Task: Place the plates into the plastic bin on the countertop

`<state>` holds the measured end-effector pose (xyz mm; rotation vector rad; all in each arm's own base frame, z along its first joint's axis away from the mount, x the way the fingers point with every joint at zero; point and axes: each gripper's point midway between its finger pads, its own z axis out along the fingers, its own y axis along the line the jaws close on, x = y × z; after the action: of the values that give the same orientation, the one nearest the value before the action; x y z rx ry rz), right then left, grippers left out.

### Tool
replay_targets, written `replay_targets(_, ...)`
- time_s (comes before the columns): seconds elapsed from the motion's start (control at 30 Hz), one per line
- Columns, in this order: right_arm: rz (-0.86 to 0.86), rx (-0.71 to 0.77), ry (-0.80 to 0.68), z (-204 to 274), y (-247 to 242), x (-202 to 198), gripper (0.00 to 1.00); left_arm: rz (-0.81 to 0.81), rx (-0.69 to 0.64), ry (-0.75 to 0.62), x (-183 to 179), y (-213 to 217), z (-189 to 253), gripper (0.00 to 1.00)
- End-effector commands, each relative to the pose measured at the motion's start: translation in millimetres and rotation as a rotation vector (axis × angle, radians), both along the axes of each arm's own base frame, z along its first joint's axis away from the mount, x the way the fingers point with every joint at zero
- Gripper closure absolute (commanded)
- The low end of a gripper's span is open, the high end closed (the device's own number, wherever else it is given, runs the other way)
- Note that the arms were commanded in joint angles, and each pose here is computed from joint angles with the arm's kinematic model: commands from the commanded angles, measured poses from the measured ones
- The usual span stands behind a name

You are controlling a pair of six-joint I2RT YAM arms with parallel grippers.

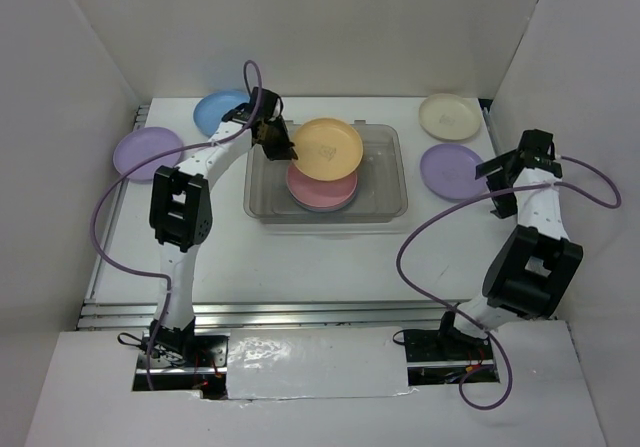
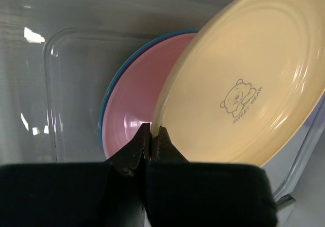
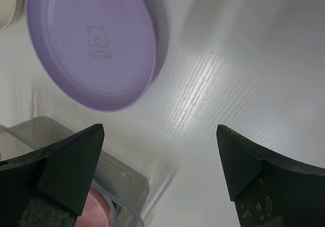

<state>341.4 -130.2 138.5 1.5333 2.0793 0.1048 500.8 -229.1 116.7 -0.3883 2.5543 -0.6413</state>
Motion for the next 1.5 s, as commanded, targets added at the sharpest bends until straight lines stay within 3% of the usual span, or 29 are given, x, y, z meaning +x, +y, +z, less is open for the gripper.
replay_targets(0.0,-0.055,-0.024,0.061,-15,-15,-4,0.0,0.032,-0.005,-0.018,0,6,13,1.0)
replay_targets(0.13,-0.073,-0.025,0.103,-24,-22,-3,0.0,0.078,0.054,-0.007,-14,22,18,1.0)
replay_targets(0.33,-0.099,-0.026,0.106,-26,-34,1,0.0,0.029,0.048,0.009,-19,13,19,0.99)
replay_targets(0.37,-0.094,-0.031,0.102,-26,-36,4,0.0,0.026,0.045,0.011,-21,12,21,0.91)
replay_targets(0.4,-0.098,-0.03,0.113,-31,-37,6,0.0,0.027,0.05,-0.005,-22,12,29,0.65)
replay_targets(0.47,-0.098,-0.027,0.111,-35,-40,13,0.0,0.031,0.063,-0.016,-25,13,36,0.44)
replay_targets(0.53,-0.082,-0.01,0.111,-44,-40,22,0.0,0.037,0.06,-0.038,-29,14,50,0.01)
replay_targets(0.73,0.03,0.024,0.077,-52,-25,58,0.0,0.051,0.05,-0.082,-48,23,87,0.01)
replay_targets(0.93,0.066,0.011,0.135,-77,-17,77,0.02,0.027,0.094,-0.146,-74,36,131,0.01)
replay_targets(1.1,0.085,0.035,0.211,-104,-11,78,0.07,0.03,0.121,-0.165,-93,56,140,0.01)
replay_targets(1.17,0.078,0.041,0.26,-109,-10,73,0.17,0.052,0.128,-0.156,-101,70,138,0.01)
replay_targets(1.2,0.083,0.032,0.261,-109,-9,74,0.27,0.061,0.13,-0.157,-103,75,139,0.01)
replay_targets(1.27,0.074,0.021,0.277,-110,-8,67,0.55,0.09,0.128,-0.157,-109,89,140,0.01)
replay_targets(1.3,0.074,0.023,0.287,-112,-6,63,0.74,0.104,0.131,-0.152,-110,96,139,0.01)
replay_targets(1.37,0.078,0.028,0.296,-113,-2,60,0.95,0.151,0.139,-0.139,-114,117,139,0.01)
replay_targets(1.43,0.075,0.024,0.286,-106,4,59,1.0,0.218,0.166,-0.126,-115,139,133,0.01)
replay_targets(1.47,0.033,-0.012,0.224,-80,3,61,1.0,0.293,0.156,-0.135,-118,164,138,0.01)
